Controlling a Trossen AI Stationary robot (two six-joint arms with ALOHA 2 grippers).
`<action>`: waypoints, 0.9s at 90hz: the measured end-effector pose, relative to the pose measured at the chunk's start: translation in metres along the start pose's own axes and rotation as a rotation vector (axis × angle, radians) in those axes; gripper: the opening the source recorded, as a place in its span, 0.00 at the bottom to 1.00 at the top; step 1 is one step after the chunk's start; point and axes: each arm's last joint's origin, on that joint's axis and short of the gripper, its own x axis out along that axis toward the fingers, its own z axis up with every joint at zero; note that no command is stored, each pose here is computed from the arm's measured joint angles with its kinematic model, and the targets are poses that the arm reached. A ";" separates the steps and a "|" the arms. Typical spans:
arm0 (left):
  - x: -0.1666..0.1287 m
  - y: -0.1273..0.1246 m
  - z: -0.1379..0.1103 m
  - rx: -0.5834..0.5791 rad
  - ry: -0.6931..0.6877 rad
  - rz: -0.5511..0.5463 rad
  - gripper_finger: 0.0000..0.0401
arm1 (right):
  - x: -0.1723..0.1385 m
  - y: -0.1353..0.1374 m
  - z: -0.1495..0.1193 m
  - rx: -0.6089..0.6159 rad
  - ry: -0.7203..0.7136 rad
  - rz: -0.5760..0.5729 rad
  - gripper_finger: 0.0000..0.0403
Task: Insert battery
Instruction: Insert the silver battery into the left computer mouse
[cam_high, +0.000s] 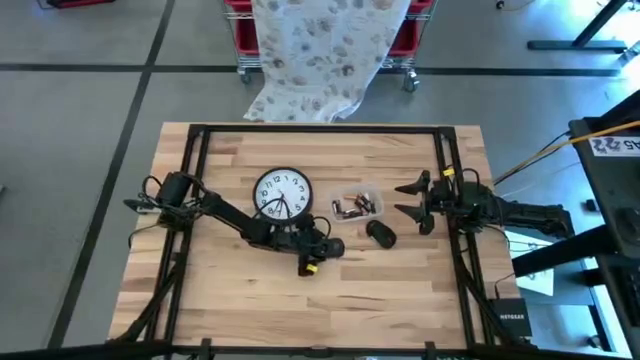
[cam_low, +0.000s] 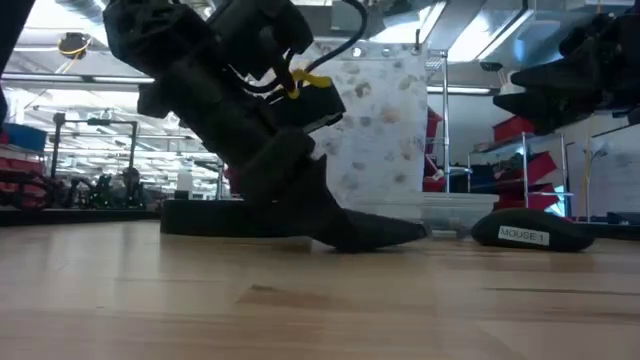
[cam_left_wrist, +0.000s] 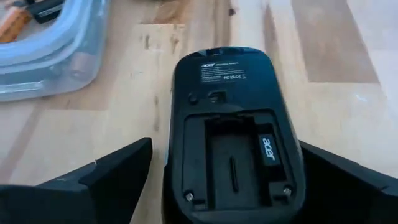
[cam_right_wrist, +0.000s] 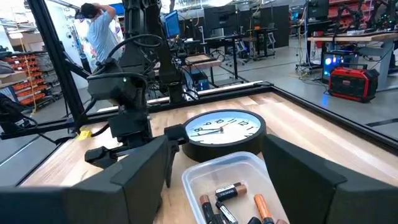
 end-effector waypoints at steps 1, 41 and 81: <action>0.000 0.000 0.000 -0.001 0.000 0.000 0.88 | 0.000 0.000 0.000 0.000 0.000 0.000 0.62; 0.000 0.002 0.002 -0.102 -0.010 0.002 0.88 | -0.001 0.001 0.016 0.203 -0.172 -0.015 0.62; 0.006 0.028 0.005 -0.174 -0.020 0.110 0.88 | 0.025 -0.001 0.013 0.363 -0.101 -0.060 0.62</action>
